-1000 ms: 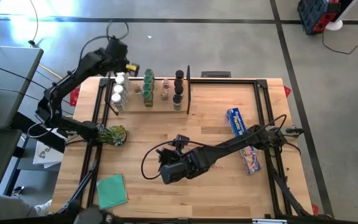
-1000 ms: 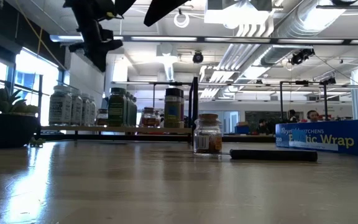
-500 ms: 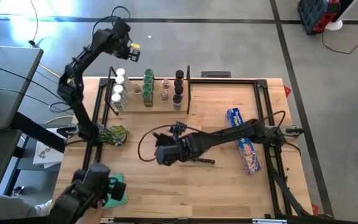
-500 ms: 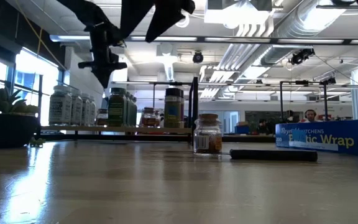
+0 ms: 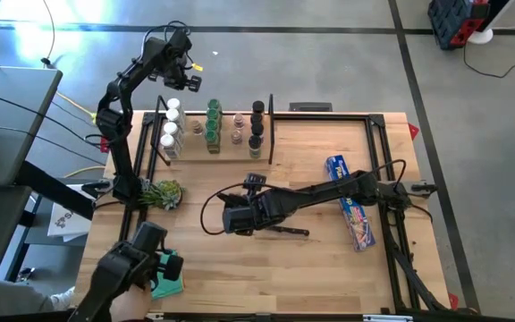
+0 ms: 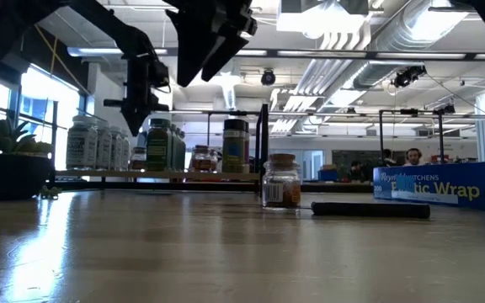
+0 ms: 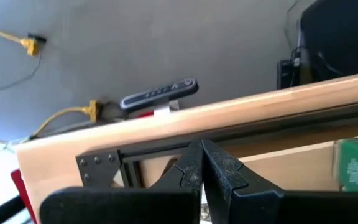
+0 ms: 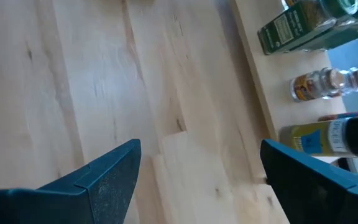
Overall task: Shelf spices
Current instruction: Adjust the white lid seasoning bottles on the shelf
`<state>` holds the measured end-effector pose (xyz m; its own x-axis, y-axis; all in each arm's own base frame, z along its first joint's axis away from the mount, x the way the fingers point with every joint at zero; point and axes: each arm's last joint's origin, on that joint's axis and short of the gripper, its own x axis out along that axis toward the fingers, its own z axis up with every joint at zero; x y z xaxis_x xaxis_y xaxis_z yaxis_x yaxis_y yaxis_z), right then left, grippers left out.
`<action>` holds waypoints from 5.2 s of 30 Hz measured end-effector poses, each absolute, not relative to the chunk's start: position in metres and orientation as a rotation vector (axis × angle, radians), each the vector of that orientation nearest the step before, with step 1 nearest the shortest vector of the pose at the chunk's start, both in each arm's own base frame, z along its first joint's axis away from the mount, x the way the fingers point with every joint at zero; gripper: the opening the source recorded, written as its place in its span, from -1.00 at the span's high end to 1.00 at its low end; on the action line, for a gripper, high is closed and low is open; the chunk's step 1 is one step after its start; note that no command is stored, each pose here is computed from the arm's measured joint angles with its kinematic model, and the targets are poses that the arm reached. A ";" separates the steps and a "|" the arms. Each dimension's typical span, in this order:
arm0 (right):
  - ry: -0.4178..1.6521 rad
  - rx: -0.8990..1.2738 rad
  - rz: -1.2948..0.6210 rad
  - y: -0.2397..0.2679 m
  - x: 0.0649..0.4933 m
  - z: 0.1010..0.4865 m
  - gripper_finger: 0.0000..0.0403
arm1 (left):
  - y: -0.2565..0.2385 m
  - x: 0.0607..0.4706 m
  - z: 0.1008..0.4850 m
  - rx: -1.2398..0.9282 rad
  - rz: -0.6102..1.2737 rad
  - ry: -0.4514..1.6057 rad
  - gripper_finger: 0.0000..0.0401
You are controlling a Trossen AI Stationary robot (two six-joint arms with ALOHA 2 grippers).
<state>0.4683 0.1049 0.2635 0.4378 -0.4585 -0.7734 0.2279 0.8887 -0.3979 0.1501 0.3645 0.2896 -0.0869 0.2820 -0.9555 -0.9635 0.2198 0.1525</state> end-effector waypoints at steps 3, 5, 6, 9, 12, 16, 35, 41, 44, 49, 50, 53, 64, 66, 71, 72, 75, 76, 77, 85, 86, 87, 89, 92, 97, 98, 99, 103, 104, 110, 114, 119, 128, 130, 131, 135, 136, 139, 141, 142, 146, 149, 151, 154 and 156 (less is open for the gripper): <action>1.044 -0.277 -0.430 0.104 0.468 0.263 -0.62 | 0.365 0.150 0.282 -0.806 1.231 1.236 1.00; 1.043 -0.277 -0.428 0.103 0.468 0.263 -0.62 | 0.365 0.150 0.276 -0.817 1.230 1.285 1.00; 1.041 -0.273 -0.426 0.103 0.469 0.263 -0.62 | 0.366 0.150 0.273 -0.820 1.232 1.301 1.00; 1.042 -0.271 -0.426 0.102 0.469 0.263 -0.62 | 0.364 0.150 0.271 -0.828 1.226 1.328 1.00; 1.043 -0.271 -0.426 0.102 0.469 0.263 -0.62 | 0.362 0.150 0.271 -0.840 1.227 1.340 1.00; 1.043 -0.270 -0.423 0.102 0.469 0.263 -0.62 | 0.358 0.148 0.271 -0.859 1.212 1.384 1.00; 1.048 -0.283 -0.416 0.102 0.469 0.263 -0.62 | 0.351 0.153 0.271 -0.855 1.166 1.440 1.00; 1.048 -0.283 -0.417 0.102 0.469 0.263 -0.62 | 0.351 0.154 0.271 -0.856 1.162 1.436 1.00; 1.048 -0.283 -0.417 0.102 0.469 0.263 -0.62 | 0.352 0.155 0.274 -0.822 1.159 1.417 1.00; 1.051 -0.292 -0.413 0.100 0.469 0.263 -0.62 | 0.337 0.159 0.298 -0.738 1.128 1.373 1.00; 1.052 -0.296 -0.412 0.100 0.469 0.263 -0.62 | 0.332 0.161 0.305 -0.720 1.119 1.365 1.00; 1.054 -0.301 -0.411 0.098 0.470 0.263 -0.62 | 0.310 0.169 0.329 -0.649 1.096 1.322 1.00; 1.060 -0.301 -0.412 0.099 0.469 0.263 -0.62 | 0.172 0.201 0.389 -0.372 0.885 1.239 1.00; 1.064 -0.306 -0.408 0.101 0.468 0.263 -0.62 | 0.151 0.199 0.384 -0.362 0.859 1.246 1.00; 1.063 -0.313 -0.396 0.108 0.466 0.263 -0.62 | 0.117 0.188 0.355 -0.399 0.857 1.312 1.00; 1.062 -0.314 -0.393 0.109 0.466 0.263 -0.62 | 0.112 0.186 0.348 -0.402 0.854 1.329 1.00; 1.052 -0.311 -0.388 0.111 0.466 0.263 -0.62 | 0.097 0.179 0.333 -0.405 0.843 1.368 1.00; 1.048 -0.310 -0.387 0.112 0.466 0.263 -0.62 | 0.092 0.177 0.330 -0.408 0.841 1.375 1.00; 1.045 -0.307 -0.387 0.112 0.467 0.263 -0.62 | 0.088 0.176 0.328 -0.413 0.839 1.380 1.00; 1.036 -0.278 -0.382 0.114 0.467 0.264 -0.62 | 0.067 0.166 0.302 -0.440 0.913 1.471 1.00; 1.037 -0.272 -0.378 0.116 0.466 0.264 -0.62 | 0.067 0.166 0.296 -0.439 0.918 1.487 1.00; 1.037 -0.268 -0.376 0.116 0.466 0.264 -0.62 | 0.067 0.165 0.291 -0.434 0.925 1.501 1.00; 1.037 -0.261 -0.370 0.119 0.466 0.264 -0.62 | 0.067 0.164 0.280 -0.413 0.947 1.519 1.00; 1.033 -0.266 -0.360 0.124 0.465 0.264 -0.62 | 0.069 0.164 0.268 -0.390 1.004 1.516 1.00; 1.026 -0.263 -0.352 0.130 0.463 0.264 -0.62 | 0.071 0.166 0.255 -0.373 1.035 1.485 1.00; 1.026 -0.263 -0.352 0.130 0.463 0.264 -0.62 | 0.071 0.167 0.254 -0.369 1.039 1.482 1.00; 1.026 -0.263 -0.352 0.130 0.463 0.264 -0.62 | 0.071 0.167 0.252 -0.360 1.047 1.478 1.00; 1.024 -0.260 -0.353 0.130 0.463 0.264 -0.62 | 0.073 0.168 0.253 -0.324 1.090 1.437 1.00; 1.024 -0.260 -0.353 0.130 0.463 0.264 -0.62 | 0.074 0.168 0.253 -0.311 1.106 1.428 1.00; 1.024 -0.263 -0.352 0.130 0.463 0.264 -0.62 | 0.076 0.169 0.254 -0.267 1.155 1.387 1.00; 1.024 -0.263 -0.351 0.130 0.463 0.264 -0.62 | 0.078 0.168 0.254 -0.250 1.178 1.381 1.00; 1.024 -0.263 -0.351 0.130 0.463 0.264 -0.62 | 0.083 0.167 0.254 -0.226 1.190 1.382 1.00; 1.024 -0.263 -0.351 0.130 0.463 0.264 -0.62 | 0.087 0.171 0.254 -0.217 1.167 1.346 1.00; 1.024 -0.264 -0.351 0.130 0.463 0.264 -0.62 | 0.087 0.171 0.254 -0.220 1.156 1.353 1.00; 1.024 -0.264 -0.351 0.130 0.463 0.264 -0.62 | 0.087 0.171 0.254 -0.220 1.154 1.358 1.00; 1.025 -0.267 -0.349 0.130 0.463 0.264 -0.62 | 0.084 0.171 0.254 -0.210 1.143 1.370 1.00; 1.025 -0.267 -0.349 0.130 0.463 0.264 -0.62 | 0.083 0.172 0.254 -0.208 1.137 1.367 1.00; 1.026 -0.270 -0.347 0.130 0.463 0.264 -0.62 | 0.081 0.177 0.254 -0.206 1.119 1.321 1.00; 1.026 -0.270 -0.347 0.130 0.463 0.264 -0.62 | 0.081 0.183 0.254 -0.203 1.100 1.273 1.00; 1.026 -0.270 -0.347 0.130 0.463 0.264 -0.62 | 0.082 0.186 0.255 -0.197 1.086 1.249 1.00; 1.025 -0.269 -0.348 0.130 0.463 0.264 -0.62 | 0.088 0.193 0.256 -0.167 1.049 1.187 1.00; 1.025 -0.270 -0.347 0.130 0.463 0.264 -0.62 | 0.101 0.189 0.257 -0.172 1.081 1.180 1.00; 1.026 -0.270 -0.347 0.130 0.463 0.264 -0.62 | 0.110 0.186 0.258 -0.172 1.099 1.186 1.00; 1.026 -0.272 -0.346 0.130 0.463 0.264 -0.62 | 0.122 0.183 0.259 -0.156 1.086 1.184 1.00; 1.026 -0.273 -0.346 0.130 0.463 0.264 -0.62 | 0.129 0.183 0.259 -0.170 1.066 1.173 1.00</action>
<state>0.4634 0.1302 0.2639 0.4722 -0.4044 -0.7833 0.1520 0.9126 -0.3796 0.1825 0.1285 0.2588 -0.0118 0.5879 -0.8088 -0.7489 0.5308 0.3968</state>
